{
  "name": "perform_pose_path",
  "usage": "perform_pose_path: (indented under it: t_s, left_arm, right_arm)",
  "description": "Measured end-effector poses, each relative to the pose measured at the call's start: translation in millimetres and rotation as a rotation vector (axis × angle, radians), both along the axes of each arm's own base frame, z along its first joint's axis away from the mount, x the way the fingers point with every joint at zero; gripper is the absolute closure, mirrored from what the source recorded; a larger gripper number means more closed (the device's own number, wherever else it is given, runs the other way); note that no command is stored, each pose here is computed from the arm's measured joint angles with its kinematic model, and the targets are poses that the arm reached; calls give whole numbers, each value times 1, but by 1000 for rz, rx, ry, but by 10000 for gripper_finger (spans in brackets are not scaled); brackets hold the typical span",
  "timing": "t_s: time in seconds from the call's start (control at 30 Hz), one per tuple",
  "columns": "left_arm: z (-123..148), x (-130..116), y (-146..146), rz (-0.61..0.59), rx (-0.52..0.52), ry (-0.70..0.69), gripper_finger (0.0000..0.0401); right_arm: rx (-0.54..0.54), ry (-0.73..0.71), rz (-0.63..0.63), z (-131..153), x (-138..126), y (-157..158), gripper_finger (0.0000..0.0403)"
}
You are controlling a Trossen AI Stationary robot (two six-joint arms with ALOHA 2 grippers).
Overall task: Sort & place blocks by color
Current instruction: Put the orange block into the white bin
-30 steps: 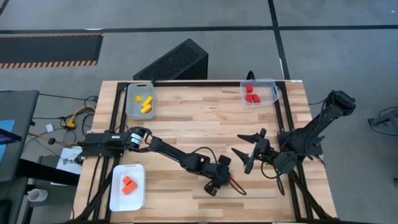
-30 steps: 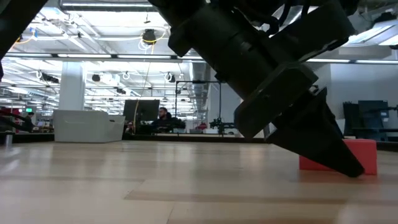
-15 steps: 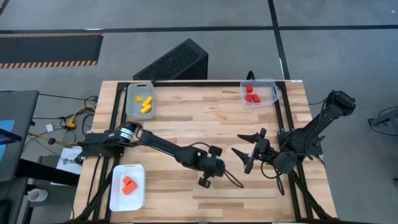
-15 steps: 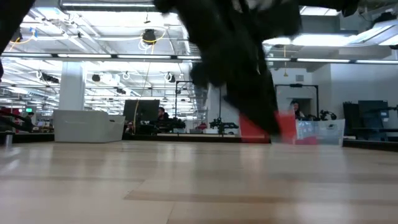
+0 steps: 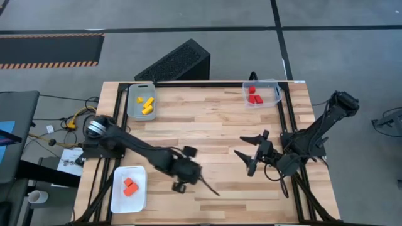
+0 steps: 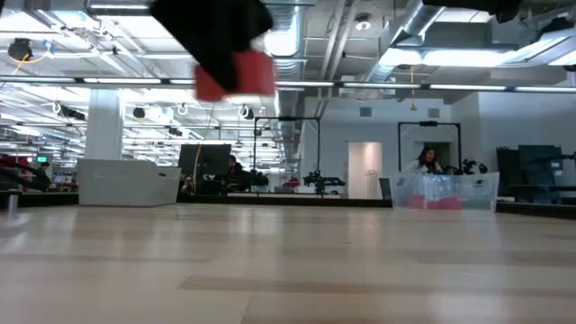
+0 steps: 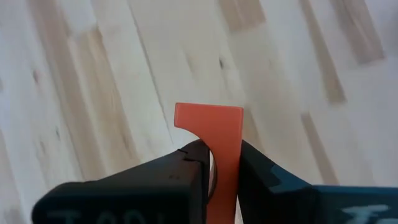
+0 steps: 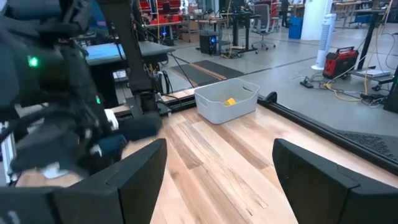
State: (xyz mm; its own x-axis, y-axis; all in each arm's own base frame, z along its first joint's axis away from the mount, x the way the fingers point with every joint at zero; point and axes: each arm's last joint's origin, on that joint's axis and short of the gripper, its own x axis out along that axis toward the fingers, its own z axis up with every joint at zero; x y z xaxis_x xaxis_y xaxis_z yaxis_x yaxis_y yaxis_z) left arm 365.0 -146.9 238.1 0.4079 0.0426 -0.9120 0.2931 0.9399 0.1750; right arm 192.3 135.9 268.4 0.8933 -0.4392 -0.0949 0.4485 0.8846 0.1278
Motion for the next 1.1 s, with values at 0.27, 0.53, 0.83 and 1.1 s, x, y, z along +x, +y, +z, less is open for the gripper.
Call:
perform_pose_path:
  t_s: [0.27, 0.53, 0.83, 1.1]
  left_arm:
    - [20, -92, 18, 216, -67, -77, 382]
    - [11, -187, 36, 437, -246, -69, 373]
    - [0, -246, 21, 482, -365, 52, 378]
    - [-8, -269, -3, 517, -370, 105, 378]
  right_arm:
    - [8, -4, 10, 0, -1, 2, 88]
    - [11, -8, 4, 0, -1, 1, 88]
    - [14, -11, -5, 1, 0, 0, 88]
    - [30, -17, -7, 0, 0, 0, 88]
